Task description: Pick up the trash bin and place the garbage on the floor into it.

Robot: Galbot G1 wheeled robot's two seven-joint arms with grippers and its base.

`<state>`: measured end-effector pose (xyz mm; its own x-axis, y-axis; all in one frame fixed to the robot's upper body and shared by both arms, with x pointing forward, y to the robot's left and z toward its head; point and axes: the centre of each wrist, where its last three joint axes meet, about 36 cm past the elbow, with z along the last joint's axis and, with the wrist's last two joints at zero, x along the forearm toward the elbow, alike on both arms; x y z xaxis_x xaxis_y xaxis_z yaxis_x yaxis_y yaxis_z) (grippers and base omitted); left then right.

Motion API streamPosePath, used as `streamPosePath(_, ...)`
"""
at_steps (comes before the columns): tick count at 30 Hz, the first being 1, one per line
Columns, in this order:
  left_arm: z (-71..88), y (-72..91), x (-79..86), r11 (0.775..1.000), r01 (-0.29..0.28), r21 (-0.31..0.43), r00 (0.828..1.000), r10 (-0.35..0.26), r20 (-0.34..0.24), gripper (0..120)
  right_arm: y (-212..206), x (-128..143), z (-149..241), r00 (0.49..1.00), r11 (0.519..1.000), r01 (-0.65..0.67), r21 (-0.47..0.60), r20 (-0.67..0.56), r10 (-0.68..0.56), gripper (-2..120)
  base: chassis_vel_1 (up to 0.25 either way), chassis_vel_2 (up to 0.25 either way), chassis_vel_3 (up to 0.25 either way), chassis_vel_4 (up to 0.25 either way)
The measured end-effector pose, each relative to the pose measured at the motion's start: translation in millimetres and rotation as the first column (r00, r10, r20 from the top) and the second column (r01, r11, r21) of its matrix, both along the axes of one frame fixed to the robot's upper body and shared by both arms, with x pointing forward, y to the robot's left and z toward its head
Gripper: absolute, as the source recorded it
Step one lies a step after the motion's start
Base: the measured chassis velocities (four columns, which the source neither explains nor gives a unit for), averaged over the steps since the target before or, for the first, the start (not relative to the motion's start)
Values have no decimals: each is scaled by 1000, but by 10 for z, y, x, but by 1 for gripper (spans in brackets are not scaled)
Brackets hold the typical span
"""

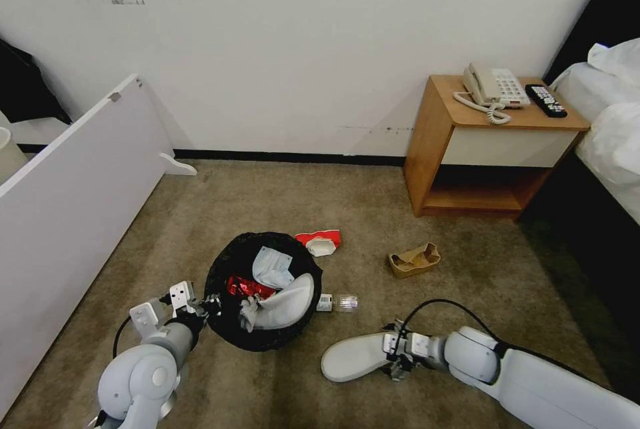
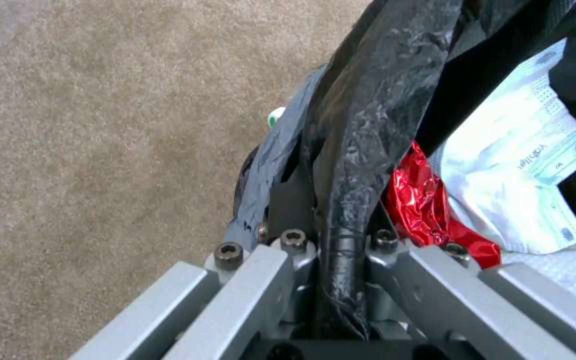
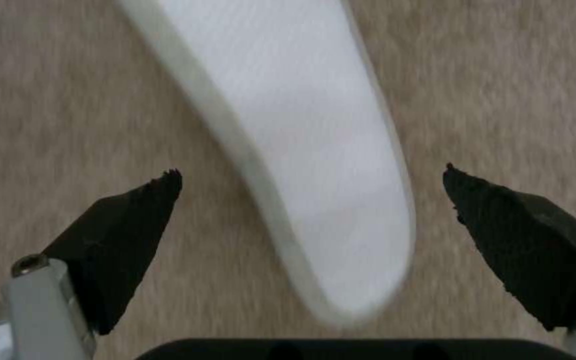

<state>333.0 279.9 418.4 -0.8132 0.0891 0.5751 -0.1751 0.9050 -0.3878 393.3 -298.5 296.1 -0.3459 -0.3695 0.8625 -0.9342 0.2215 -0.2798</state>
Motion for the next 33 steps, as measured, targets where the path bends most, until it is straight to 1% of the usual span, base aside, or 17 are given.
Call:
streamPosePath(2, -3, -14, -11, 1000, 1, -1, 1000, -1, 1, 1, -68, -31, 33, 1000, 1000, -1, -10, 1, 1, 100, 0, 0, 0, 0)
streamPosePath(9, -4, -19, -26, 1000, 2, 0, 1000, -2, 2, 1, -101, -34, 71, 1000, 1000, -4, -18, 9, 5, 100, 0, 0, 0, 0)
streamPosePath(15, 0, 4, -52, 1000, -3, 3, 1000, 3, 4, 1, -149, 32, -53, 999, 998, -23, -57, 29, 25, 100, 0, 0, 0, 0)
streamPosePath(25, -5, 14, -62, 1000, -6, 3, 1000, 6, 3, 1, -86, 78, -200, 999, 998, -21, -56, 25, 22, 100, 0, 0, 0, 0)
streamPosePath(33, -43, 15, -39, 1000, -8, -3, 1000, 8, -1, 1, -35, 119, -346, 999, 998, -24, -53, 23, 25, 100, 0, 0, 0, 0)
